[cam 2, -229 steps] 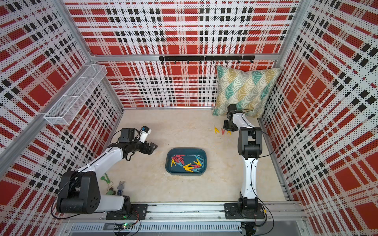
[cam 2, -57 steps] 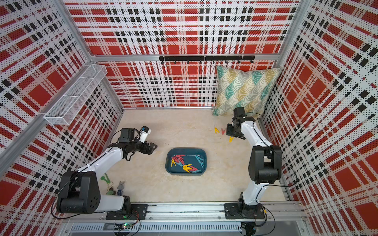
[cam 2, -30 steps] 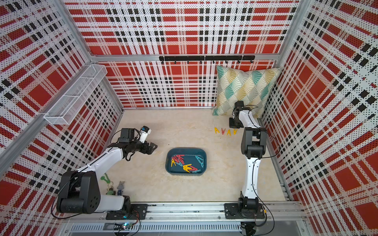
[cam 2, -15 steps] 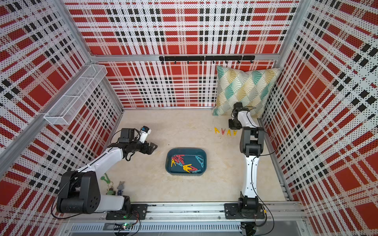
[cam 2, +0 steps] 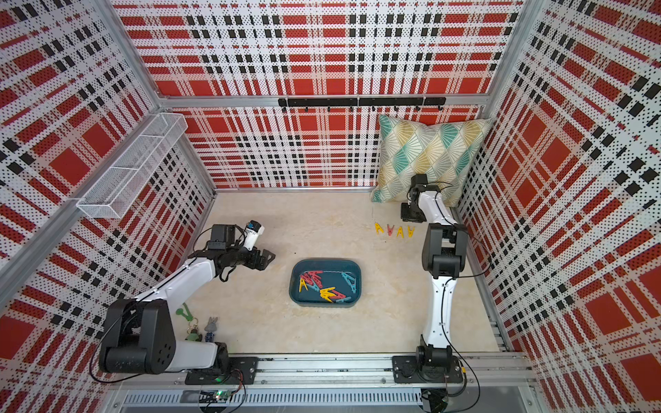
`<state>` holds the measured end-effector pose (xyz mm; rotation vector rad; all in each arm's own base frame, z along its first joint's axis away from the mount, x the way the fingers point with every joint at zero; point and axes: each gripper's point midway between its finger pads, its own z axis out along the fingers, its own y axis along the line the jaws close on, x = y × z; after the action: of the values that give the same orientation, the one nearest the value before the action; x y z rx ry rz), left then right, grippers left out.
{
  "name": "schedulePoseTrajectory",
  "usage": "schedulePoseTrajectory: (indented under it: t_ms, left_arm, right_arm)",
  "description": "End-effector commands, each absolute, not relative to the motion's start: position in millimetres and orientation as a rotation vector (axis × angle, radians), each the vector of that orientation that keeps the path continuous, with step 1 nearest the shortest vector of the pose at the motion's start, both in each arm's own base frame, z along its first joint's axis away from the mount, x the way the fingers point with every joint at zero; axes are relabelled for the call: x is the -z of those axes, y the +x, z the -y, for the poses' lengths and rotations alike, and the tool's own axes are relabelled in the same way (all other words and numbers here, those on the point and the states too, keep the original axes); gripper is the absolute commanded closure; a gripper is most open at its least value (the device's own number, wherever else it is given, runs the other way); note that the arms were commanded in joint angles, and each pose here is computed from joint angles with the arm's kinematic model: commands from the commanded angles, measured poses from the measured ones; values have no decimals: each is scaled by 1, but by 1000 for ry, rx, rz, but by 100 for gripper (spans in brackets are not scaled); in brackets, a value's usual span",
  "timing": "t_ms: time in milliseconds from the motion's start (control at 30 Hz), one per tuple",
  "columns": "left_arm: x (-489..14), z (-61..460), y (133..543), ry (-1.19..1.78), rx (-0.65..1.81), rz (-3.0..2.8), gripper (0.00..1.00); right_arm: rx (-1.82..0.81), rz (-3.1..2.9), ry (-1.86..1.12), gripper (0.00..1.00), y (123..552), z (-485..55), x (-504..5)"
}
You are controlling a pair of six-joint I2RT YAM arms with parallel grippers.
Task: Take the clothespins out of the storage box
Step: Place the clothespin at the center of the board.
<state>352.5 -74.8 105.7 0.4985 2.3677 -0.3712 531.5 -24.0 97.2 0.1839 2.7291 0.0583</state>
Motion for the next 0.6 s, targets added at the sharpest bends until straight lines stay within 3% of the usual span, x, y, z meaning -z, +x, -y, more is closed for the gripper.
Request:
schedulePoseTrajectory:
  t_ms: [0,167,567]
  left_arm:
    - [-111,72,355,490,361,-2345,8]
    - [-111,71,355,488,360,-2345,8]
    - [-106,70,355,489,359,-2357,8]
  right_arm:
    - [-183,-2583,213,62,523,6,-165]
    - [-167,-2558,167,60,483,-27,-188]
    - [-158,-2567,-410,60,355,-191,-190]
